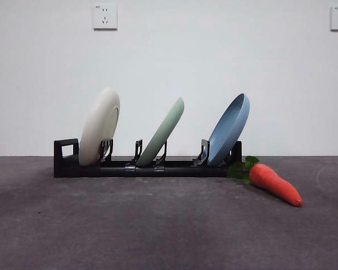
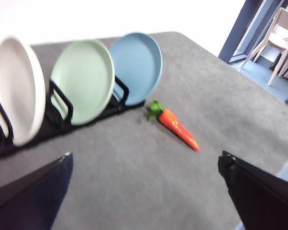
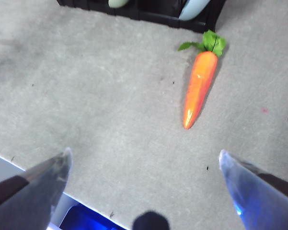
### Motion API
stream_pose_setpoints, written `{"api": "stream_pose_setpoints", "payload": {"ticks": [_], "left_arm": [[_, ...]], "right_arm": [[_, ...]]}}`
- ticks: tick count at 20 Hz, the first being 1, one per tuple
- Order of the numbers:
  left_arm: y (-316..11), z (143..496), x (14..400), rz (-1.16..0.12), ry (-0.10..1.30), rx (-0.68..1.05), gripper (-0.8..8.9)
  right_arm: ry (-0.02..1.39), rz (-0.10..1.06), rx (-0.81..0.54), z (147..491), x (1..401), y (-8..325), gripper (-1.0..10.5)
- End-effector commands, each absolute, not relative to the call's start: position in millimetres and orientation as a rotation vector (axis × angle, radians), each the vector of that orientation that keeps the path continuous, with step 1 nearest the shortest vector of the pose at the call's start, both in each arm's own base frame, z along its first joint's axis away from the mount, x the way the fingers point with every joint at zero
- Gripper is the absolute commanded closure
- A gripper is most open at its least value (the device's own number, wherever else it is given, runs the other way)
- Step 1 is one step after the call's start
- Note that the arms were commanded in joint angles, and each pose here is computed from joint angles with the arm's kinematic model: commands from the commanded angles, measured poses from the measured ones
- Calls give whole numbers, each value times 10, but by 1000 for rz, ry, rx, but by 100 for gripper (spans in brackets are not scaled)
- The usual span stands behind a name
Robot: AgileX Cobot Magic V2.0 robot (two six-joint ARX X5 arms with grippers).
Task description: Take the green plate from the plate rack,put the plate on the table,take the carrot from the table,put the carrot in the plate
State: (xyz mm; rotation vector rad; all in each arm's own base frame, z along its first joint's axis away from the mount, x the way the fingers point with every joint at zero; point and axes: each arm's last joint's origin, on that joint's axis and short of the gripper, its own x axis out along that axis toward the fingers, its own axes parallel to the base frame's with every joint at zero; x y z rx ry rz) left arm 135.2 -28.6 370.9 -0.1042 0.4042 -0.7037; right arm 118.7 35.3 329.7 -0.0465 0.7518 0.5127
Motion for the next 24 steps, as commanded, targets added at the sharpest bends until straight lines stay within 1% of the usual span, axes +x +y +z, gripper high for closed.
{"api": "stream_pose_setpoints", "payload": {"ticks": [1,5,8,10,12,15,18,24], "left_arm": [[-420,3797,1562,-726,392,-108,86],[-875,3883,2029,-744,391,-38,86],[-1266,3835,2427,-728,442,5,86],[-1497,3781,2706,-743,459,16,86],[-1694,3701,2989,-731,467,29,86],[-1913,3536,3380,-707,493,41,87],[-2071,3325,3680,-681,503,49,87],[-2262,2799,4024,-612,493,82,87]], "right_arm": [[755,515,-51,3291,1214,360,286],[767,517,-55,3277,1244,367,286],[767,517,-57,3276,1244,367,286],[767,517,-57,3276,1244,367,286],[767,517,-57,3276,1244,367,286],[767,517,-57,3276,1244,367,286],[767,516,-57,3276,1244,366,286],[768,514,-58,3276,1244,366,286]]}}
